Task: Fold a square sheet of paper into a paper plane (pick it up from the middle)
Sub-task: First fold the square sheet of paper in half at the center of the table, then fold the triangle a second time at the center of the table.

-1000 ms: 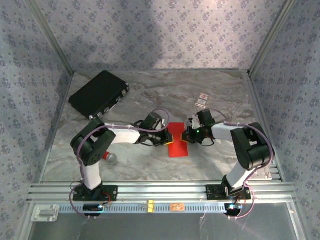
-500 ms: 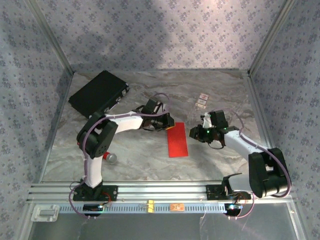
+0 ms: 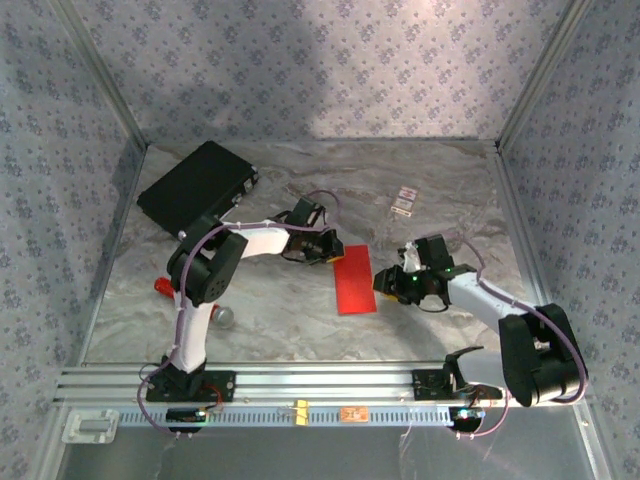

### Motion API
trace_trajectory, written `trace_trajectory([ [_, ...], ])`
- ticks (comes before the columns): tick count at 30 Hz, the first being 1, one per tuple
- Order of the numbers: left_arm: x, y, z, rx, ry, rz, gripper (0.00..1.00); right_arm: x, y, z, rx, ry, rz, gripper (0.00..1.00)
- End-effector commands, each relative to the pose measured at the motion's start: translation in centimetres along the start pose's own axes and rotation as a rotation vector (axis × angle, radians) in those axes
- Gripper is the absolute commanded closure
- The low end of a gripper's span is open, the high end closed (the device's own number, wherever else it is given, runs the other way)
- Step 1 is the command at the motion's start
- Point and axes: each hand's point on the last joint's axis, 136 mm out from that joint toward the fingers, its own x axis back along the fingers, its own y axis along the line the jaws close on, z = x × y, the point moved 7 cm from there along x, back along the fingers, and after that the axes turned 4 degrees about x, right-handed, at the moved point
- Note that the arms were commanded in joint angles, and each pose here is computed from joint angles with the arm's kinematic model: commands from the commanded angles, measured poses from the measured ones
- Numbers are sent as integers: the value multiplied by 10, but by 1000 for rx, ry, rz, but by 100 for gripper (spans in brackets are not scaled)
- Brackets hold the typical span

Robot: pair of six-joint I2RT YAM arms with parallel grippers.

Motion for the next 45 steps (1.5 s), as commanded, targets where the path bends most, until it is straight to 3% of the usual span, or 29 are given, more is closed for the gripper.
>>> trace_trajectory([
  [1,-9,30,14,21,44,-78,91,-6,-6,16,-46,74,1,57],
  [8,-7,44,24,43,37,-106,91,-10,-9,27,-91,111,-13,53],
  [16,-5,40,21,47,27,-95,91,-11,-10,35,-99,137,-18,56],
  [25,16,-15,3,-28,-25,80,88,-7,-9,36,-83,124,5,59],
  [30,16,-28,-8,-55,-28,92,86,-6,-8,37,-85,124,4,60],
  [45,-14,40,15,58,32,-37,88,-8,-8,41,-165,151,-11,53],
])
